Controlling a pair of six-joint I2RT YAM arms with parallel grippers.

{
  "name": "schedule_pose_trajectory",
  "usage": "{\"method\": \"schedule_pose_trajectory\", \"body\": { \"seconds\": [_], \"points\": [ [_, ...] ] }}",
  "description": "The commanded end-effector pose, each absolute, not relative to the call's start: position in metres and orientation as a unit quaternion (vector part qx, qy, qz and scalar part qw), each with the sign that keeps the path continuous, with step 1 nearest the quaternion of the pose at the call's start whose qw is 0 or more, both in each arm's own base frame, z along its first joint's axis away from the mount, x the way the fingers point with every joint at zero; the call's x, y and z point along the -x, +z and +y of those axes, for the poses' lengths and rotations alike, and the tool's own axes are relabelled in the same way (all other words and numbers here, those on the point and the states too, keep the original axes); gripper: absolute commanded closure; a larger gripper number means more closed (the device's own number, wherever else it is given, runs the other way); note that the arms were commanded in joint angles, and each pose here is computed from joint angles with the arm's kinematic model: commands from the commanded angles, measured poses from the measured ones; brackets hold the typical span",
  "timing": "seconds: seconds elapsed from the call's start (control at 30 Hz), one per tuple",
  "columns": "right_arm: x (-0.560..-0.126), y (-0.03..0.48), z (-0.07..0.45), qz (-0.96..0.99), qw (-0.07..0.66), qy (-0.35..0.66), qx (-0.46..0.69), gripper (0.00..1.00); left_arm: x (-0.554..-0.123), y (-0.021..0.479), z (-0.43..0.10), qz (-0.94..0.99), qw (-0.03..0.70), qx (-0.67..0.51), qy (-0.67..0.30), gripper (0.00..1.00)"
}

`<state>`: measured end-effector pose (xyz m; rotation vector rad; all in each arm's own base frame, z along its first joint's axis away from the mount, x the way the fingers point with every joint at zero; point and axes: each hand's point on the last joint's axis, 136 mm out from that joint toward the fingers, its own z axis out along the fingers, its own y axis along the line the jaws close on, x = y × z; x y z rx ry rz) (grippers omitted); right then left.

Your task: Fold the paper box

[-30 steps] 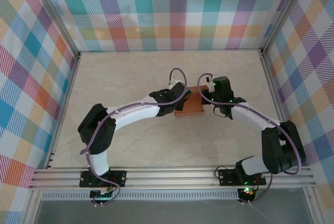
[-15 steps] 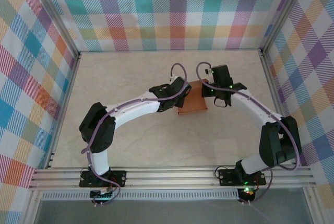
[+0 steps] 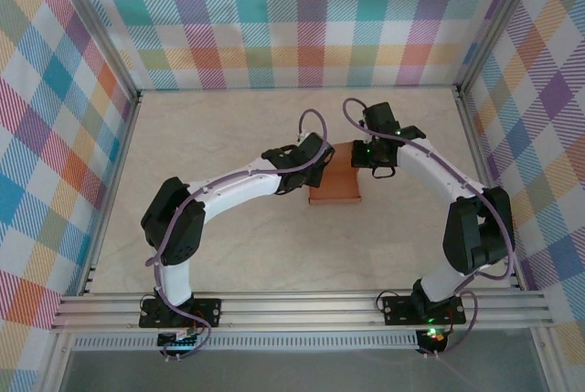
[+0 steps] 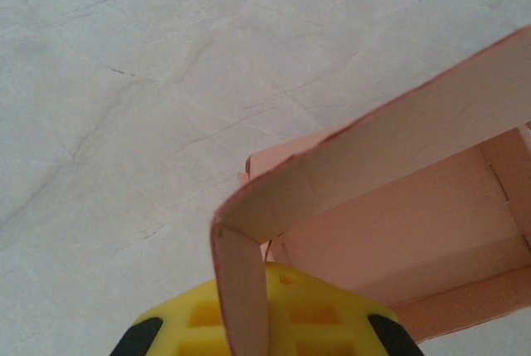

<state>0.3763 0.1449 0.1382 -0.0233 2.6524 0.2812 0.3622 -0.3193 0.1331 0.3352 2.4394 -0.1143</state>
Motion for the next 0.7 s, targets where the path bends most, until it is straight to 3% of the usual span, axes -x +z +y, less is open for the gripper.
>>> {"method": "schedule_pose_trajectory", "body": {
  "seconds": [0.0,0.37,0.67],
  "points": [
    [-0.371,0.134,0.139,0.967,0.227,0.110,-0.043,1.00,-0.357,0.115,-0.307,0.944,0.298,-0.137,-0.022,1.00],
    [-0.346,0.111,0.127,0.957,0.248,0.101,-0.113,1.00,-0.350,0.108,-0.313,0.947,0.290,-0.133,-0.042,1.00],
    [-0.338,0.104,0.135,0.955,0.277,0.099,-0.043,1.00,-0.347,0.104,-0.311,0.947,0.290,-0.129,-0.040,1.00]
  ]
}}
